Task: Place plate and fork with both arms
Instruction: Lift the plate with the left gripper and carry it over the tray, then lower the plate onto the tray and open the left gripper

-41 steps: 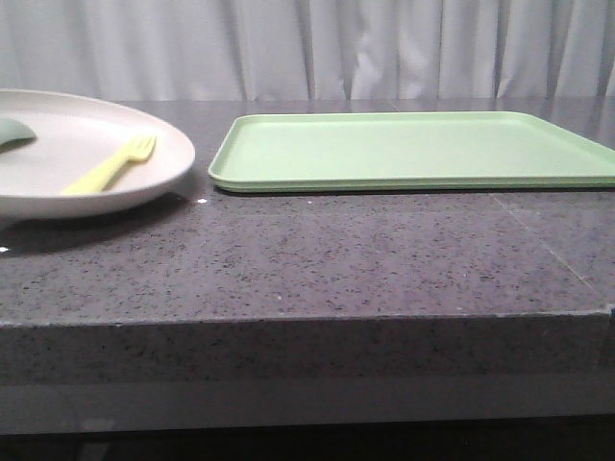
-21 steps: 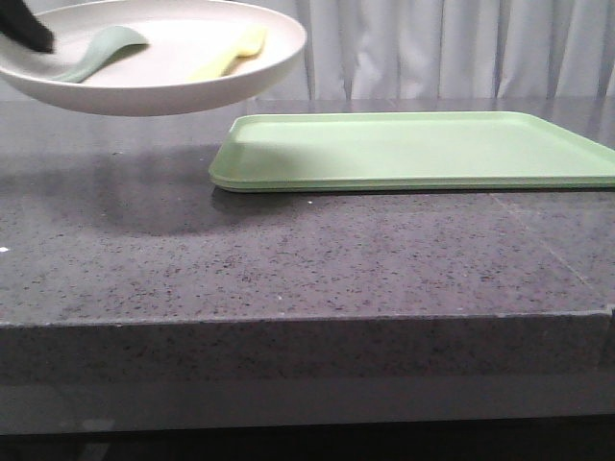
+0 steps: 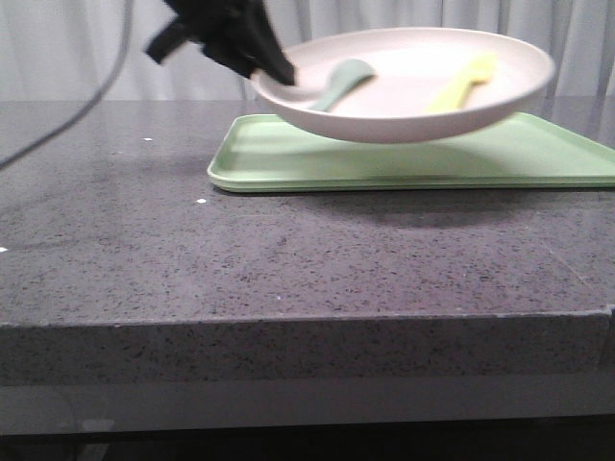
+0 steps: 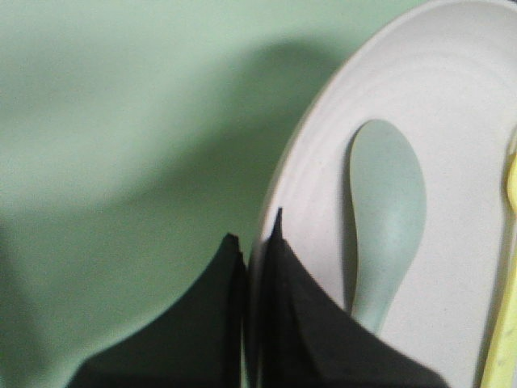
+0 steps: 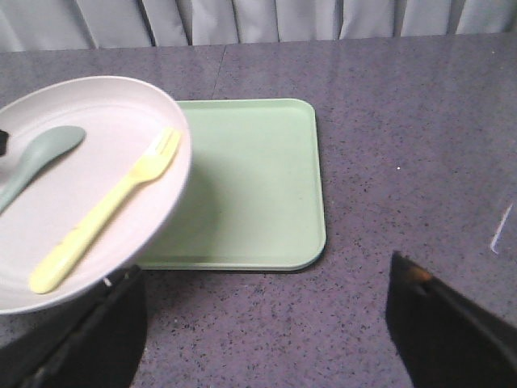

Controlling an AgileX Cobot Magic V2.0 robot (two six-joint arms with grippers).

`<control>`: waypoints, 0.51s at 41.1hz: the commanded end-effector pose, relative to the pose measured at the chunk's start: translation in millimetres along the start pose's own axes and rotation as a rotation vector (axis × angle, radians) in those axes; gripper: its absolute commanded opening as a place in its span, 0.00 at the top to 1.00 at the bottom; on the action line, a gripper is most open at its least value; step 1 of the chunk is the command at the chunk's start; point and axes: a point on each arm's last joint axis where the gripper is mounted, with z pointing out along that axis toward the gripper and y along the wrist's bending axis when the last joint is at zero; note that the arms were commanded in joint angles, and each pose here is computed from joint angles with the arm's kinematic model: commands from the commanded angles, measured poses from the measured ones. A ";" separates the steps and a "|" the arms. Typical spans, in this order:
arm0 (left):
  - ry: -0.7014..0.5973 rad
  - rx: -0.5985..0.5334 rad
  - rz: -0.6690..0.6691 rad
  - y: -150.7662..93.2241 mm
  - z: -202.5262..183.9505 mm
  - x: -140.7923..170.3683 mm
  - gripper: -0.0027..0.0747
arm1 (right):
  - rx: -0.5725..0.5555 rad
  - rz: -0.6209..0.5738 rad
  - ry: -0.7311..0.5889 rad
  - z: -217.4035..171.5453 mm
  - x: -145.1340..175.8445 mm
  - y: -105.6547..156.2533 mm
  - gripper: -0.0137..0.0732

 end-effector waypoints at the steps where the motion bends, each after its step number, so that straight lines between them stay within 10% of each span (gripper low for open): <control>1: -0.110 0.096 -0.017 -32.9 -17.2 -20.1 0.99 | -0.004 -0.008 -0.098 -3.6 -16.5 1.3 0.12; 21: -0.171 -0.036 -0.239 -1.2 6.8 -37.5 0.99 | -0.014 -0.009 -0.098 -3.4 -16.2 2.5 0.12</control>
